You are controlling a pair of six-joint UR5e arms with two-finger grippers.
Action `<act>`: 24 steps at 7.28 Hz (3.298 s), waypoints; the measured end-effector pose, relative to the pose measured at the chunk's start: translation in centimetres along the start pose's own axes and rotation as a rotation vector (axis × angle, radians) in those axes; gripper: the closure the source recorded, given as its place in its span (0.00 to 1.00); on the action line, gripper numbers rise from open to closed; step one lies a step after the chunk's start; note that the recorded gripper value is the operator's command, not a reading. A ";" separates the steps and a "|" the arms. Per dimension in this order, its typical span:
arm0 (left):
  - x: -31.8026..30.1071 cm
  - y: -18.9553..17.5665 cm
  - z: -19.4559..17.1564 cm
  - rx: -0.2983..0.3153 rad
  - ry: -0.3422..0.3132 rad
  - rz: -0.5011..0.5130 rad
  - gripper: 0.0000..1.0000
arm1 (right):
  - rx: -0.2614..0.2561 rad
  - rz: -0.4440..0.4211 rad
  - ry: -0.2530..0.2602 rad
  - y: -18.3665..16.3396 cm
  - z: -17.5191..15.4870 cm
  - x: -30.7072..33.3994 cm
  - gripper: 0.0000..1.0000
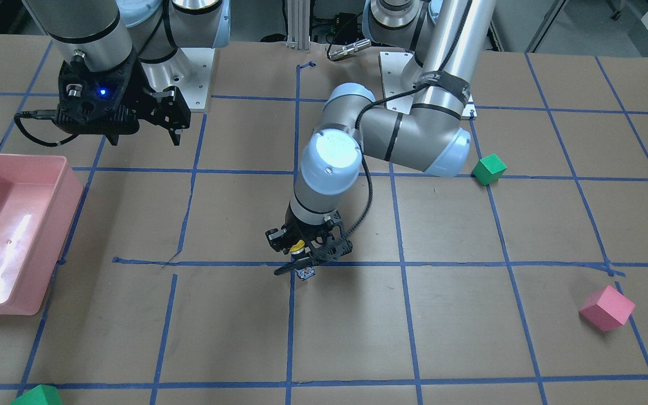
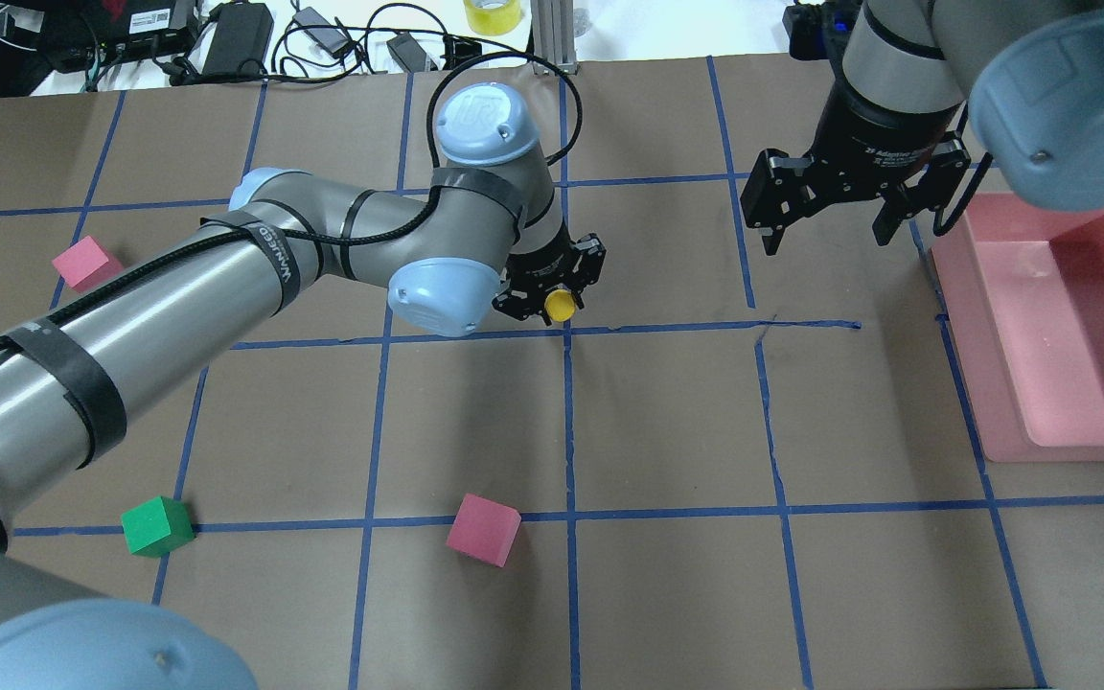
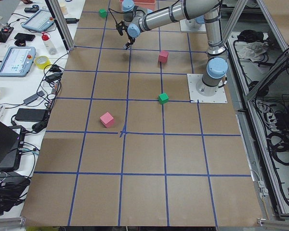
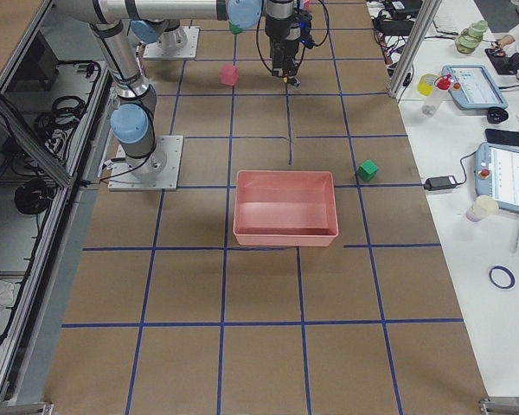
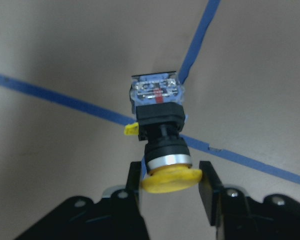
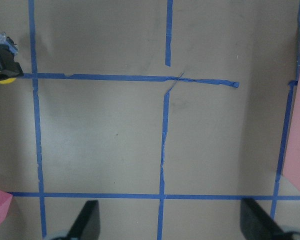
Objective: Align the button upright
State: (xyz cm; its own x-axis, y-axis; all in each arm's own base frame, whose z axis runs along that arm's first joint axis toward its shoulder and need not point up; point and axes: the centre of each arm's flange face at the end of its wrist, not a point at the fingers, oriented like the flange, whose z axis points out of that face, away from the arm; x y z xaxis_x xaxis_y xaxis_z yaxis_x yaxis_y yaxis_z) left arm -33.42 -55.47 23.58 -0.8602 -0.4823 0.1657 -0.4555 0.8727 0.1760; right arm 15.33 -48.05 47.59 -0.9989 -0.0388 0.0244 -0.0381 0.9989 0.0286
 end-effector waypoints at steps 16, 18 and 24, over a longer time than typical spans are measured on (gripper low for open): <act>-0.6 -4.8 -2.0 -0.240 0.141 -0.211 0.00 | 0.000 -0.004 -0.001 -0.2 0.2 0.0 0.00; -0.9 -2.9 -8.1 -0.148 0.106 -0.167 0.00 | 0.000 -0.003 -0.001 -0.2 0.2 0.0 0.00; -7.4 6.4 -25.5 0.138 -0.113 0.428 0.00 | 0.001 -0.003 -0.001 -0.2 0.2 0.0 0.00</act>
State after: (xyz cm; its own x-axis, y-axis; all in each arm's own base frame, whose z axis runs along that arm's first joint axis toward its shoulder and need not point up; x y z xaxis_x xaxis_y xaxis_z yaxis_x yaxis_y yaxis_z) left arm -24.11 -48.20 48.25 -0.9936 -0.0722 0.0874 -0.0740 0.9971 -0.0175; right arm 15.35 -48.25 47.37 -0.9988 -0.0420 0.0238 -0.0413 0.9988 0.0281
